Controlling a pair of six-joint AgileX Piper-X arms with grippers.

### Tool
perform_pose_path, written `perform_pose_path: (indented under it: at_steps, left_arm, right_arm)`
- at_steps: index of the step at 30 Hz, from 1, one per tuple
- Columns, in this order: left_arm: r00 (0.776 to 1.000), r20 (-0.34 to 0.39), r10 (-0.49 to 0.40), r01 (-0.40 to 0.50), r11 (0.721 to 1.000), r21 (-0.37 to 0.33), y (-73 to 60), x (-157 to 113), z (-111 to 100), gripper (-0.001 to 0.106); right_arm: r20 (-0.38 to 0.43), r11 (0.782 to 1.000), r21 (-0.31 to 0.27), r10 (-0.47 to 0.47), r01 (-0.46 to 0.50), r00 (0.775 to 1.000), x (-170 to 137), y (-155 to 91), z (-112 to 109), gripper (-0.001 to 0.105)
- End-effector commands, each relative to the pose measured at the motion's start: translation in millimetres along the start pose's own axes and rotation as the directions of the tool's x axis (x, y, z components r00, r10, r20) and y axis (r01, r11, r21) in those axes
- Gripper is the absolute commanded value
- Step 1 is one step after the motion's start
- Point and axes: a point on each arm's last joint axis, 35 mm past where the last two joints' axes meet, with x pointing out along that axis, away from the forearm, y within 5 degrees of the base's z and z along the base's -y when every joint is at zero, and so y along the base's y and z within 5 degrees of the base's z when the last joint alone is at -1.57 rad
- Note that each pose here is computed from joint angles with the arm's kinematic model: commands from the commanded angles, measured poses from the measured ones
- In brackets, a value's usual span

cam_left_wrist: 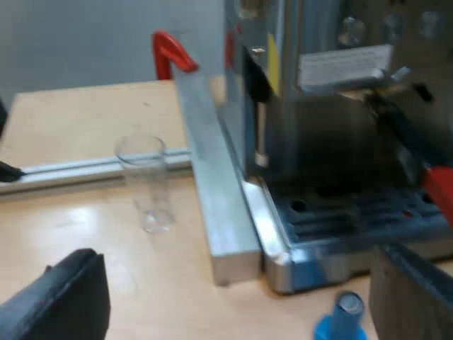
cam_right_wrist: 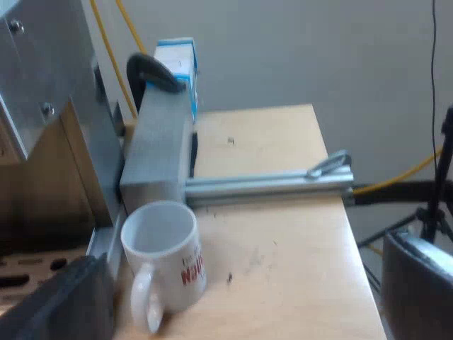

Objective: Remove mug from coffee machine

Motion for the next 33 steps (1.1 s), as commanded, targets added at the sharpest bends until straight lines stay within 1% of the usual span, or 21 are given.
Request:
perform_pose_path:
  at_steps: [1,3,6,10,13,15,16,17,19,20,33]
  left_arm:
    - [0.995,0.081,0.055,-0.057,0.998,0.015,4.0,13,8,0.076]
    - [0.992,0.108,0.058,-0.060,0.998,0.018,6.5,24,8,0.076]
    - [0.993,0.104,0.058,-0.060,0.998,0.018,9.4,35,3,0.076]
    - [0.995,0.073,0.063,-0.064,0.998,0.013,13.1,47,-5,0.076]
    - [0.997,0.034,0.067,-0.068,0.998,0.008,16.3,56,-14,0.076]
    - [0.997,0.004,0.071,-0.071,0.997,0.004,18.6,63,-20,0.076]
    - [0.997,-0.013,0.074,-0.074,0.997,0.002,20.1,67,-25,0.076]
    - [0.997,-0.018,0.075,-0.075,0.997,0.001,20.5,68,-26,0.076]
    - [0.995,-0.058,0.080,-0.080,0.997,-0.004,23.6,76,-35,0.076]
    - [0.994,-0.067,0.081,-0.082,0.997,-0.005,24.1,78,-37,0.076]
    - [0.995,-0.066,0.081,-0.082,0.997,-0.005,24.7,80,-38,0.076]
  right_arm:
    - [0.048,1.000,-0.014,-0.007,0.007,0.999,13,0,4,0.078]
    - [0.064,1.000,-0.013,-0.011,0.012,0.998,23,1,2,0.078]
    - [0.050,1.000,-0.014,-0.007,0.008,0.999,36,4,-7,0.078]
    - [0.015,1.000,-0.016,0.003,-0.003,1.000,46,7,-16,0.078]
    - [0.001,1.000,-0.016,0.007,-0.007,1.000,49,8,-19,0.078]
    - [-0.031,1.000,-0.017,0.016,-0.016,0.999,56,11,-26,0.078]
    - [-0.091,0.999,-0.019,0.033,-0.034,0.995,68,16,-42,0.078]
    - [-0.106,0.999,-0.019,0.037,-0.039,0.994,70,16,-45,0.078]
    - [-0.143,0.999,-0.019,0.047,-0.050,0.989,72,18,-51,0.078]
    - [-0.169,0.998,-0.019,0.054,-0.058,0.984,74,20,-56,0.078]
    - [-0.159,0.998,-0.016,0.051,-0.055,0.986,75,20,-56,0.078]
